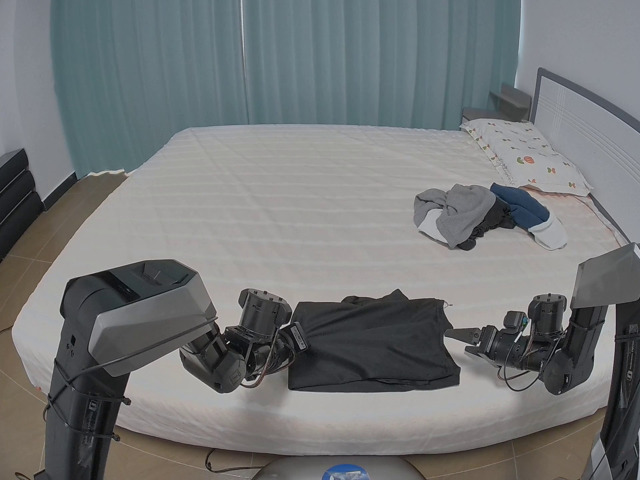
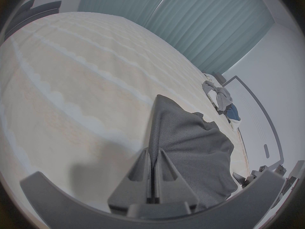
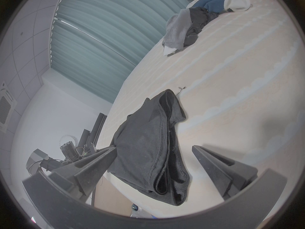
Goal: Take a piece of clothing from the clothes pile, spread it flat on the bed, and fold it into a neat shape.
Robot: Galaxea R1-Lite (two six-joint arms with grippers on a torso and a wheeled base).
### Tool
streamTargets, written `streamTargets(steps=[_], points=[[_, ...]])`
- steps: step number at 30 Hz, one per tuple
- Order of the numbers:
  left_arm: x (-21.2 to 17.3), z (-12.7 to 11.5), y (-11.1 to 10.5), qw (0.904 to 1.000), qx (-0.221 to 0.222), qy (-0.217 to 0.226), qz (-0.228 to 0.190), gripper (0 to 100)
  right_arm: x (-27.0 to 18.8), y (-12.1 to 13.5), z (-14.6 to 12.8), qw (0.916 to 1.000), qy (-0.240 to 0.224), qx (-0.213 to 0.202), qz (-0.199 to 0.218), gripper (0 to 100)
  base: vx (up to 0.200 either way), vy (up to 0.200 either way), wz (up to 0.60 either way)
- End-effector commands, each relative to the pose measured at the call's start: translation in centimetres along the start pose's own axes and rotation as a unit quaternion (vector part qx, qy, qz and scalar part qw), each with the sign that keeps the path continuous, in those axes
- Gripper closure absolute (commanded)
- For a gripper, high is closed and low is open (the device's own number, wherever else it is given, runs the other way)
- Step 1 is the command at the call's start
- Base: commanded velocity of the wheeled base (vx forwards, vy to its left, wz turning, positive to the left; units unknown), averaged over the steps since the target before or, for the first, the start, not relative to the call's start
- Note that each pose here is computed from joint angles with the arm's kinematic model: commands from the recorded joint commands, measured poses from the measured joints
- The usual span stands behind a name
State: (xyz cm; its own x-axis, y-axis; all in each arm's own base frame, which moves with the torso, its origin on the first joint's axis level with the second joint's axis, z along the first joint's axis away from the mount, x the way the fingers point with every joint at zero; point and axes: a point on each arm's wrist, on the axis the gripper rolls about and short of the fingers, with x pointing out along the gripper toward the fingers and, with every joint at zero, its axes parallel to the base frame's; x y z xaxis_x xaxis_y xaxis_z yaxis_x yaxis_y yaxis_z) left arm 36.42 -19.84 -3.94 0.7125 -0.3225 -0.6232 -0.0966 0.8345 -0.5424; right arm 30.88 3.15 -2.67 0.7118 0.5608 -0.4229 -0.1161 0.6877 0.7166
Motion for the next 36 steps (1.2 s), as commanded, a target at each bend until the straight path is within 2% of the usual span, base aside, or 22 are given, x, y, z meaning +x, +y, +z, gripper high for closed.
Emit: streamTargets(steps=[1,36], points=[[-0.07,0.00,0.05,1.0000,0.000,0.000,0.001,100,0.01,0.00,-0.01,1.0000,0.000,0.001,0.000,0,0.000,0.200,0.00],[-0.80,-0.06,0.26,0.9998,0.001,-0.002,0.018,100,0.03,-0.20,-0.07,1.0000,0.001,0.002,-0.002,0,0.000,0.200,0.00]])
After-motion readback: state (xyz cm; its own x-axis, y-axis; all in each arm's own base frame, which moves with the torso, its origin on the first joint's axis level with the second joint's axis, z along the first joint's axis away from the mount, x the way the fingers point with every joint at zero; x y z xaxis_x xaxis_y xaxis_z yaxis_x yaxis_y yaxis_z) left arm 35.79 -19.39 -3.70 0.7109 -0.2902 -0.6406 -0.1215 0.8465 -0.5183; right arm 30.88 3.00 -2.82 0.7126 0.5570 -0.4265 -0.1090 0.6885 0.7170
